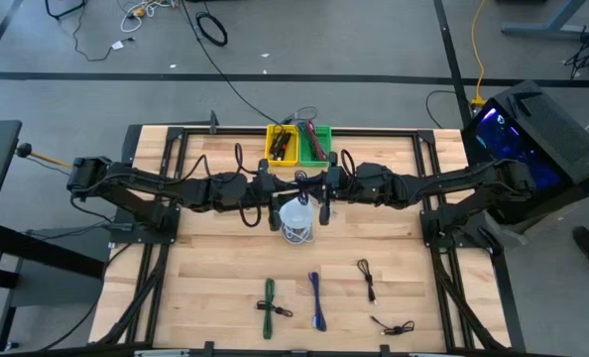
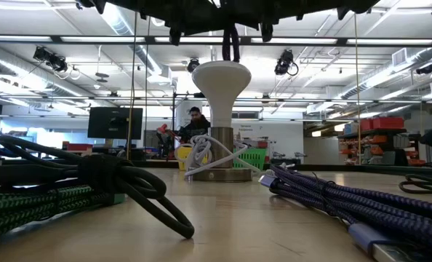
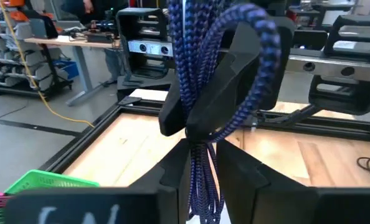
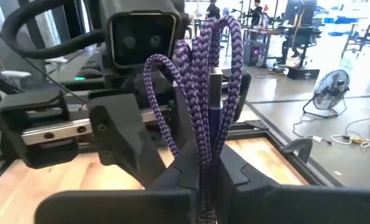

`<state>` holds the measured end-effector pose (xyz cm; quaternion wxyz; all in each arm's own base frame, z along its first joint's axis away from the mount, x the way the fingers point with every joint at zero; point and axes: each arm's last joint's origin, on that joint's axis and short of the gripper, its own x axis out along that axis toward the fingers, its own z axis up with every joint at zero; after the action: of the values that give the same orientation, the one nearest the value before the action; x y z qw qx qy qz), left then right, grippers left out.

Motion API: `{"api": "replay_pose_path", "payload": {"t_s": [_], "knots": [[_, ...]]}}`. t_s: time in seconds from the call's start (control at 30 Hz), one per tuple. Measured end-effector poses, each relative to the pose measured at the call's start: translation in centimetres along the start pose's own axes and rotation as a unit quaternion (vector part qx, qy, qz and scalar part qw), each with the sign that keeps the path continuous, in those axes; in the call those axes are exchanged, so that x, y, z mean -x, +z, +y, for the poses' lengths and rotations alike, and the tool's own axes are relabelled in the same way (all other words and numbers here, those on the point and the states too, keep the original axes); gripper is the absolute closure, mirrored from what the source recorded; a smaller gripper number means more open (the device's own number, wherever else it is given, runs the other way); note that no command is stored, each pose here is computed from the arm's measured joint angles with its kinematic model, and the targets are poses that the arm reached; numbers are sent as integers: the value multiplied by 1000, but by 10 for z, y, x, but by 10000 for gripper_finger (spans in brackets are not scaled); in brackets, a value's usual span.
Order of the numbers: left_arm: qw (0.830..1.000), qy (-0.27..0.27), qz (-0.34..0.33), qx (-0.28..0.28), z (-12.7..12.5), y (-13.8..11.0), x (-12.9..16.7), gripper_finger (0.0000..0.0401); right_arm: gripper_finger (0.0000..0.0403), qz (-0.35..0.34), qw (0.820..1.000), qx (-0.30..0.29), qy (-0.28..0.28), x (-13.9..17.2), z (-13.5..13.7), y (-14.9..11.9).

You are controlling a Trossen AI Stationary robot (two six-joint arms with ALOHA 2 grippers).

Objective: Pick & Place USB Port
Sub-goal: Put the purple charger cable into the green bin

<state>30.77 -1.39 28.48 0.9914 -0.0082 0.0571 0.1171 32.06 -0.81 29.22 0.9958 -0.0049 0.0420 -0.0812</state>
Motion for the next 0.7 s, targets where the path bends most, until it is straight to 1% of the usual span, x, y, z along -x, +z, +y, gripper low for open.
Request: {"api": "replay_pose_path", "payload": {"t_s": [0.07,0.17,0.23,0.33,0.47,0.6,0.7], "knots": [[1000,1,6,-4,1,2,4,316,391,4,1000,-2,-2,-1,-8,-1],[1000,9,0,-13,3,10,12,315,391,15,999,-7,-34,-3,-26,-3],[999,14,22,-21,4,10,20,316,391,23,998,-15,-55,-3,-40,-5],[999,19,33,-26,6,14,30,320,391,44,995,-27,-82,-2,-63,-10],[997,19,68,-33,8,12,39,326,391,52,990,-39,-124,2,-99,-13],[994,24,99,-25,9,6,42,330,391,56,983,-54,-166,9,-130,-15],[994,25,103,-25,9,5,41,330,391,63,978,-69,-185,13,-148,-19]]}}
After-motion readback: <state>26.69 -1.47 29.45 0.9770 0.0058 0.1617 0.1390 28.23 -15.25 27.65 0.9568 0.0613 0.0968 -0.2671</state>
